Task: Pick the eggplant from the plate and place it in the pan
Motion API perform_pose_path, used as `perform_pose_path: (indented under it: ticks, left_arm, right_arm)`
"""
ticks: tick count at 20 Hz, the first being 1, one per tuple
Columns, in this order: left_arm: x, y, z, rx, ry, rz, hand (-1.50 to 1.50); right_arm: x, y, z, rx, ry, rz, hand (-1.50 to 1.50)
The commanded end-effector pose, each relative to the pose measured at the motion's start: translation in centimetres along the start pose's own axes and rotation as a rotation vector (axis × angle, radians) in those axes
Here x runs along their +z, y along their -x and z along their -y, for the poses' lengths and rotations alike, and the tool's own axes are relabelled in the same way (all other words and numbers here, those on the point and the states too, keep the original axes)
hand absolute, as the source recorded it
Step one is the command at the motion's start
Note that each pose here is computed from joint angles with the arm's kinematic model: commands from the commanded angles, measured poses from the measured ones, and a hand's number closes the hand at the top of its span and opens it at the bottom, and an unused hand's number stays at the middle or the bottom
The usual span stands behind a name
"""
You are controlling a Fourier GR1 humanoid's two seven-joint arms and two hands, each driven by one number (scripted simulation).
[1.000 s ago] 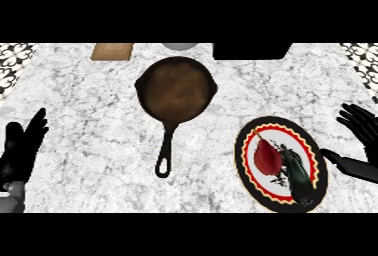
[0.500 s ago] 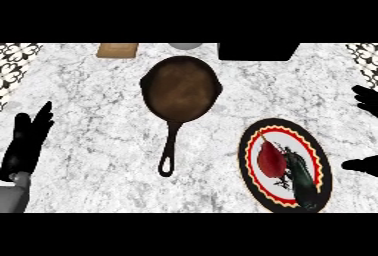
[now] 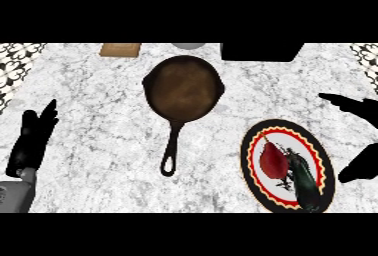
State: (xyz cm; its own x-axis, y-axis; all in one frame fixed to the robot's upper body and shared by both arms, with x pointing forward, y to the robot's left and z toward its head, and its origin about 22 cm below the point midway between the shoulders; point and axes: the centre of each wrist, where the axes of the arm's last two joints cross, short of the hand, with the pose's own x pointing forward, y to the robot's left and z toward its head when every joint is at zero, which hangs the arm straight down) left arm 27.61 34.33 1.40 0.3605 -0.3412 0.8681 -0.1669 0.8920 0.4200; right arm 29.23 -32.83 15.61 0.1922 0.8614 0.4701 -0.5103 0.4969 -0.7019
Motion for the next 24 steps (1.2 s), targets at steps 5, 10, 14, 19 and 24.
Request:
perform_pose_path:
  ticks: [5,10,14,19,24]
  left_arm:
    - [1.3,0.4,-0.6,0.005,-0.002,0.002,0.0]
    - [0.3,1.5,-1.7,0.001,-0.003,-0.02,0.0]
    - [0.3,-0.3,-0.8,0.008,-0.017,-0.013,0.0]
    - [-0.1,0.1,-0.4,0.001,-0.009,-0.006,0.0]
    - [-0.3,0.7,-1.7,0.009,-0.027,-0.004,0.0]
  right_arm:
    - [-3.4,-2.4,-3.3,0.176,-0.173,-0.103,-1.5]
    - [-3.5,-3.4,-4.0,0.176,-0.191,-0.126,-1.5]
    - [-4.4,-2.1,-7.3,0.226,-0.2,-0.155,-1.5]
    - [-4.8,-1.9,-7.8,0.267,-0.206,-0.189,-1.5]
    - [-4.3,-2.4,-10.0,0.267,-0.237,-0.175,-1.5]
